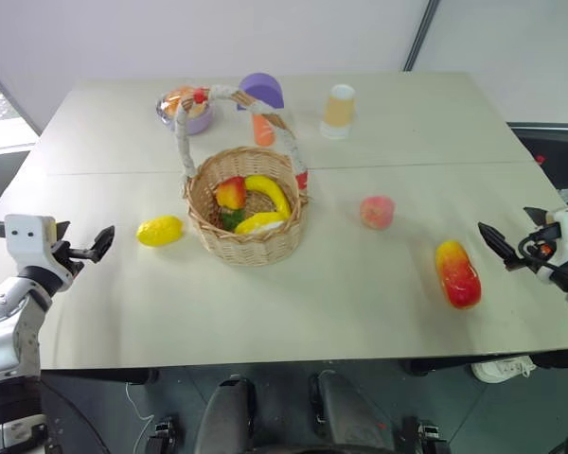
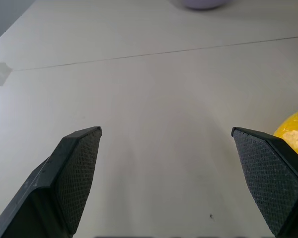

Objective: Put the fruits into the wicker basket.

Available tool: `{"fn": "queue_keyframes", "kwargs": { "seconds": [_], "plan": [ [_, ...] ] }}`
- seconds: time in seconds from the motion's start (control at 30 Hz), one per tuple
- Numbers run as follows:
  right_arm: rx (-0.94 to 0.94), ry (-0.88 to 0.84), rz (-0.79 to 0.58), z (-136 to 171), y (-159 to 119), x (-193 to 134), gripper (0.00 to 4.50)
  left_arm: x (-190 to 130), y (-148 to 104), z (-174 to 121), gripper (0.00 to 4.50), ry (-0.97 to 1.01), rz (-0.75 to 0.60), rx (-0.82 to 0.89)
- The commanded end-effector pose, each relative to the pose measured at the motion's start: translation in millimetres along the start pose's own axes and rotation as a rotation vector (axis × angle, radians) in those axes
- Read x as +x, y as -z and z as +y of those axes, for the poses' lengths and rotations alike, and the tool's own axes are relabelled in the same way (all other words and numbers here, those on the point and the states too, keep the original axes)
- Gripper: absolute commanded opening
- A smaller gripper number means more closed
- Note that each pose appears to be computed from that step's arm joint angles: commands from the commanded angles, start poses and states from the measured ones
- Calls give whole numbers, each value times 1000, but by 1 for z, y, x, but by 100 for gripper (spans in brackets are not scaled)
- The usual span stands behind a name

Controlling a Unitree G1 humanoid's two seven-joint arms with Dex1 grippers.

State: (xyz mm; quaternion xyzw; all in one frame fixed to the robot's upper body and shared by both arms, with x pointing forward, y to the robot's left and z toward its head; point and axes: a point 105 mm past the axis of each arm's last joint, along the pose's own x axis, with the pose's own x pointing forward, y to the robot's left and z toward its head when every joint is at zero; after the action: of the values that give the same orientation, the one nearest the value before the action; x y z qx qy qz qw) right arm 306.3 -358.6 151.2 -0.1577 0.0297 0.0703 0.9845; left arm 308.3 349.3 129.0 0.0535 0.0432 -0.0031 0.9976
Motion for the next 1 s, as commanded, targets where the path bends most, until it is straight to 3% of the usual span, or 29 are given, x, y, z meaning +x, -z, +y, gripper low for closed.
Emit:
{"fn": "queue_keyframes", "kwargs": {
  "seconds": [0.03, 0.27, 0.47, 0.7, 0.9, 1.0],
  "plan": [
    [-18, 6, -45, -3, -12, 2, 446, -1, -15, 4, 450, -15, -52, 15],
    [-31, -25, -79, 5, -22, 9, 446, -1, -15, -2, 450, 0, -56, -21],
    [26, -238, -221, 49, -69, 12, 446, -6, -29, -17, 450, 111, -113, -81],
    [62, -700, -234, 137, -113, -15, 446, -7, -46, -57, 450, 346, -91, -36],
    [-9, -1054, -202, 220, -122, -40, 446, 1, -42, -85, 450, 524, 69, 167],
    [-38, -1105, -216, 240, -124, -38, 446, 14, -41, -91, 450, 564, 126, 269]
  ]
}}
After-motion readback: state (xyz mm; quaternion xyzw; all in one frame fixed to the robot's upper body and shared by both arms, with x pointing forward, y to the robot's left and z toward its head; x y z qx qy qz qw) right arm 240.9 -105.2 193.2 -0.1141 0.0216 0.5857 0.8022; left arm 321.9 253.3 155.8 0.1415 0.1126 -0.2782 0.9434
